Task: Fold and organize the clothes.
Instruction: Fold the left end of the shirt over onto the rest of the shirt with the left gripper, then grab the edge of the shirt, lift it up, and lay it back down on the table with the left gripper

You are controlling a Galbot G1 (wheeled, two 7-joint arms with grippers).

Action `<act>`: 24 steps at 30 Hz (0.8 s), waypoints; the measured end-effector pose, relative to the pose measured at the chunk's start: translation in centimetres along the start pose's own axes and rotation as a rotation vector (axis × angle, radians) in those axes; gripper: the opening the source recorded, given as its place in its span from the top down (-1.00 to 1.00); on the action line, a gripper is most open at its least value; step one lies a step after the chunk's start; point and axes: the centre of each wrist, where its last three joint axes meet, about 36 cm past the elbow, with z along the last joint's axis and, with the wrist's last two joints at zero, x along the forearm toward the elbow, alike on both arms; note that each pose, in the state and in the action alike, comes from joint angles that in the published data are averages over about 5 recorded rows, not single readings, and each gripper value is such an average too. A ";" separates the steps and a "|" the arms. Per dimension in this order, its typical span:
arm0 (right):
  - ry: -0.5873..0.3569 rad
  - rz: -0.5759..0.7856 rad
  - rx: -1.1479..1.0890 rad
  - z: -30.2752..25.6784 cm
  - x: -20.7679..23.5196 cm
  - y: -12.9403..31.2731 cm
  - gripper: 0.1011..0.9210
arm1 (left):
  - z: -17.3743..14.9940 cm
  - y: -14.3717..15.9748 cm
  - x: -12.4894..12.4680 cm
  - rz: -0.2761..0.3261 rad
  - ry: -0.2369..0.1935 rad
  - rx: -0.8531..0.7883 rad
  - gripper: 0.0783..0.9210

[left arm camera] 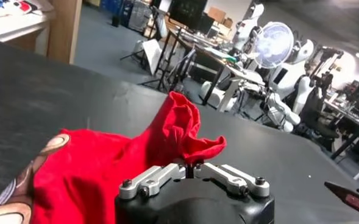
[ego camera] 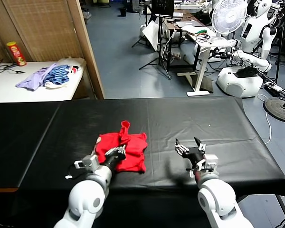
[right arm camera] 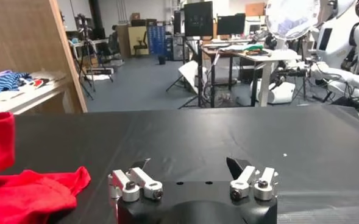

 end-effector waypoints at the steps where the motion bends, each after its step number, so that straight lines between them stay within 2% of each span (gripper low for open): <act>1: -0.001 -0.007 0.001 0.0 -0.1 0.0 -0.70 | 0.1 -0.1 0.0 0.005 -0.001 0.004 0.73; 3: -0.003 -0.026 0.005 0.0 -0.2 0.1 -0.70 | 0.4 -0.4 -0.1 0.018 -0.004 0.019 0.55; 9: -0.012 -0.121 0.030 -0.1 -1.4 0.8 -0.70 | 0.9 -1.4 0.0 0.079 -0.007 0.106 -0.23; 11: -0.017 -0.159 0.038 -0.2 -1.9 1.3 -0.70 | 0.7 -1.6 0.2 0.090 -0.026 0.123 -0.48; 13: -0.021 -0.200 0.045 -0.3 -2.6 2.1 -0.70 | 0.3 -1.5 0.6 0.089 -0.059 0.126 -0.63; 18: -0.024 -0.292 0.077 -0.6 -4.4 5.1 -0.70 | -0.4 1.1 1.6 0.004 -0.126 0.047 -0.71; 24: 0.041 -0.323 0.210 0.5 -6.3 8.9 -0.70 | -0.5 5.1 2.4 -0.107 -0.142 -0.046 -0.71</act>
